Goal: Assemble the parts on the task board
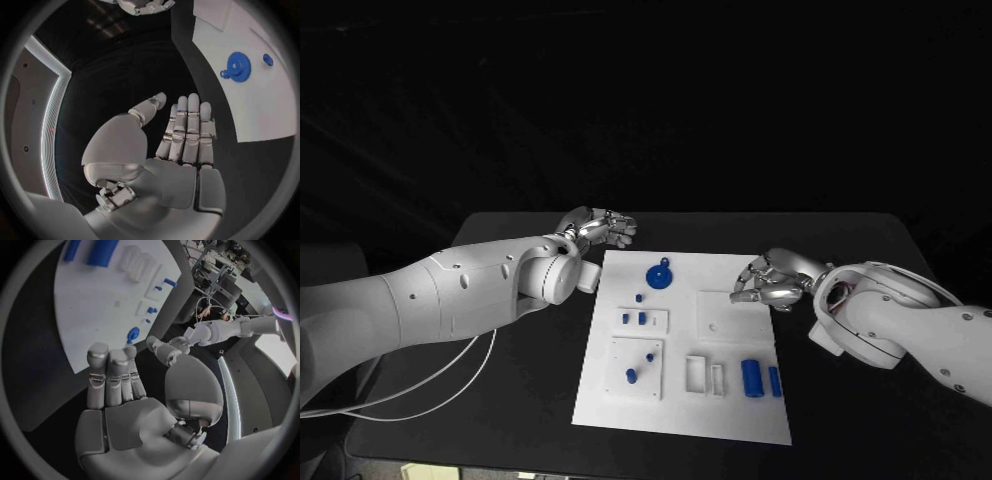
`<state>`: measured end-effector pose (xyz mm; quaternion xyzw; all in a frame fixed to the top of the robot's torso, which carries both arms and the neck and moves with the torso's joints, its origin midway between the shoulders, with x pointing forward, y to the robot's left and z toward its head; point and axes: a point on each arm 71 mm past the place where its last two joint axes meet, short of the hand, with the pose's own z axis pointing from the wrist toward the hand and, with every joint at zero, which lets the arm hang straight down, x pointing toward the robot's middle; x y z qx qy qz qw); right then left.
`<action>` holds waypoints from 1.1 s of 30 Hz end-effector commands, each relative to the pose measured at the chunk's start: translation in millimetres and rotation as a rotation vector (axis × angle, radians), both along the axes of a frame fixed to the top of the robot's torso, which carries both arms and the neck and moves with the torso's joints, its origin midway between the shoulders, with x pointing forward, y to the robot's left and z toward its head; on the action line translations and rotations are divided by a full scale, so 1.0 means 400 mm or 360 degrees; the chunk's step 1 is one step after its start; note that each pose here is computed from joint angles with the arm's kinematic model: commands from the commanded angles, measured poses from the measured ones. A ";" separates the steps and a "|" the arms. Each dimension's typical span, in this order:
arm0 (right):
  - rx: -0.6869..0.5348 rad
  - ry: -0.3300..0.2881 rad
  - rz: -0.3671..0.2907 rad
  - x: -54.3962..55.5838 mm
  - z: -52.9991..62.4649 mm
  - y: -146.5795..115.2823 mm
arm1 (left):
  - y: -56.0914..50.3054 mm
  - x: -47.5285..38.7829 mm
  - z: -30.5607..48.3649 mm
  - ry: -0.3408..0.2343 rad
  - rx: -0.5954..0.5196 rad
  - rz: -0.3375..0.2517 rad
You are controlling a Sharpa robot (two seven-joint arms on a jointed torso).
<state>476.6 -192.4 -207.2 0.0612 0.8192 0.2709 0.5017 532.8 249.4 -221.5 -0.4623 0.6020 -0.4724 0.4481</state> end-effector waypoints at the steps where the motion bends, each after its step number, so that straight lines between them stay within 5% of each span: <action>1: -0.0136 0.0291 -0.0096 -0.017 -0.035 -0.036 | -0.012 -0.002 0.005 -0.0036 -0.0060 -0.0074; 6: -0.0224 0.0525 -0.0123 -0.058 -0.068 -0.067 | -0.016 -0.007 0.004 -0.0053 -0.0089 -0.0124; 13: -0.0329 0.0654 -0.0131 -0.101 -0.097 -0.111 | -0.023 -0.010 0.004 -0.0068 -0.0140 -0.0170; 33: -0.0393 0.0724 -0.0104 -0.137 -0.174 -0.074 | -0.032 -0.015 -0.004 -0.0067 -0.0157 -0.0203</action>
